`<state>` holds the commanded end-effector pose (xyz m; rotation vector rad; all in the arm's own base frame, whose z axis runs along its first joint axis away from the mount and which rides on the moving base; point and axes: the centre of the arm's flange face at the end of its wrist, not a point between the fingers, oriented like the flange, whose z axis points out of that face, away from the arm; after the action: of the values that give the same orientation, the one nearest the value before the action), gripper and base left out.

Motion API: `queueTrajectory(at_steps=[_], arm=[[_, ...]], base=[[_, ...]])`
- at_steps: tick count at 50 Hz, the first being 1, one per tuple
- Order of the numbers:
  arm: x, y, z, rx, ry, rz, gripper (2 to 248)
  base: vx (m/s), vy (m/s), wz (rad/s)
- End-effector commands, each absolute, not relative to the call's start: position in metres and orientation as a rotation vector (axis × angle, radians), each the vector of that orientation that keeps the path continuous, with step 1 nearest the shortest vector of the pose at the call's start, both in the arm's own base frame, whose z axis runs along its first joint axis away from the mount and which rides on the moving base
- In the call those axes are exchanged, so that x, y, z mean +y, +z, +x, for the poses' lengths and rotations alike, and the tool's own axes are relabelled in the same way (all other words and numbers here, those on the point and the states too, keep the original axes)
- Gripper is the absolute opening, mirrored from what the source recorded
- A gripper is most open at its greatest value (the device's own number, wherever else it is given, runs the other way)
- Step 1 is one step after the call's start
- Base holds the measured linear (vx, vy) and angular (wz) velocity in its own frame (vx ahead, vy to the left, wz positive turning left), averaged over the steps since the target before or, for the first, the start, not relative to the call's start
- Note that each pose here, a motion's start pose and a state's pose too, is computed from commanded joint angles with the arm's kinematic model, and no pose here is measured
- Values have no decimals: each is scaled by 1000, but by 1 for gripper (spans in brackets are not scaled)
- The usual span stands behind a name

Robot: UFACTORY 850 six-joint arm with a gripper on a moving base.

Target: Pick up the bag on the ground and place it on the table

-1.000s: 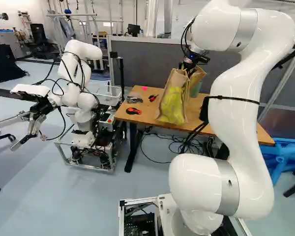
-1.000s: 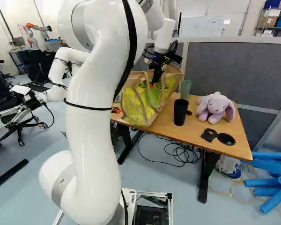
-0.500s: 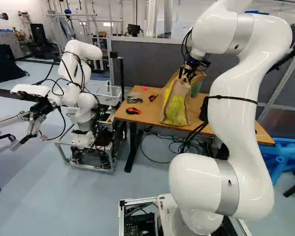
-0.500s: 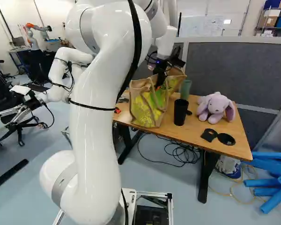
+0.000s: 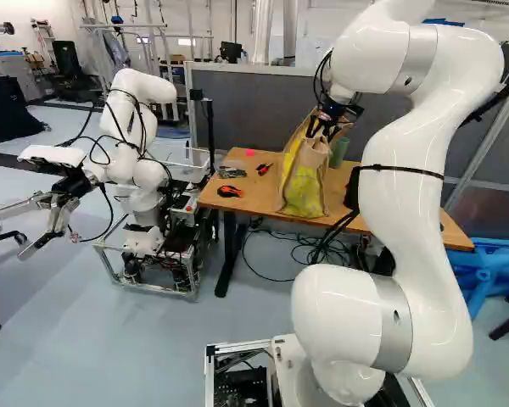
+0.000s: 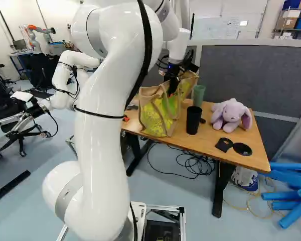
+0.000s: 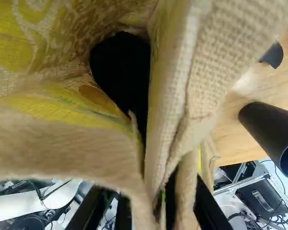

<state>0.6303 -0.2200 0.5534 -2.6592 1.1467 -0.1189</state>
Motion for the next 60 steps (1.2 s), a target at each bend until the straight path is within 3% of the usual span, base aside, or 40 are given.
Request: queueTrajectory(at_steps=[4,5,9,10,15,16,20,21,25,26,60], arm=[[-220,553,630,1147,-119,-2659,80],[-220,553,630,1147,-119,-2659,115],[-220,553,630,1147,-119,-2659,115],[-220,553,630,1147,-119,-2659,150],[-220,553,630,1147,-119,-2659,150],[-220,553,630,1147,-119,-2659,187],[-220,556,630,1146,-124,-2659,187],[-220,557,629,1146,-126,-2659,224],[-219,562,628,1144,-137,-2659,224],[-219,563,627,1144,-140,-2659,247],[-212,614,611,1127,-252,-2655,247]], base=[[0,0,0],[0,0,0],[0,0,0],[0,0,0],[0,0,0],[0,0,0],[0,0,0],[0,0,0],[0,0,0],[0,0,0],[0,0,0]])
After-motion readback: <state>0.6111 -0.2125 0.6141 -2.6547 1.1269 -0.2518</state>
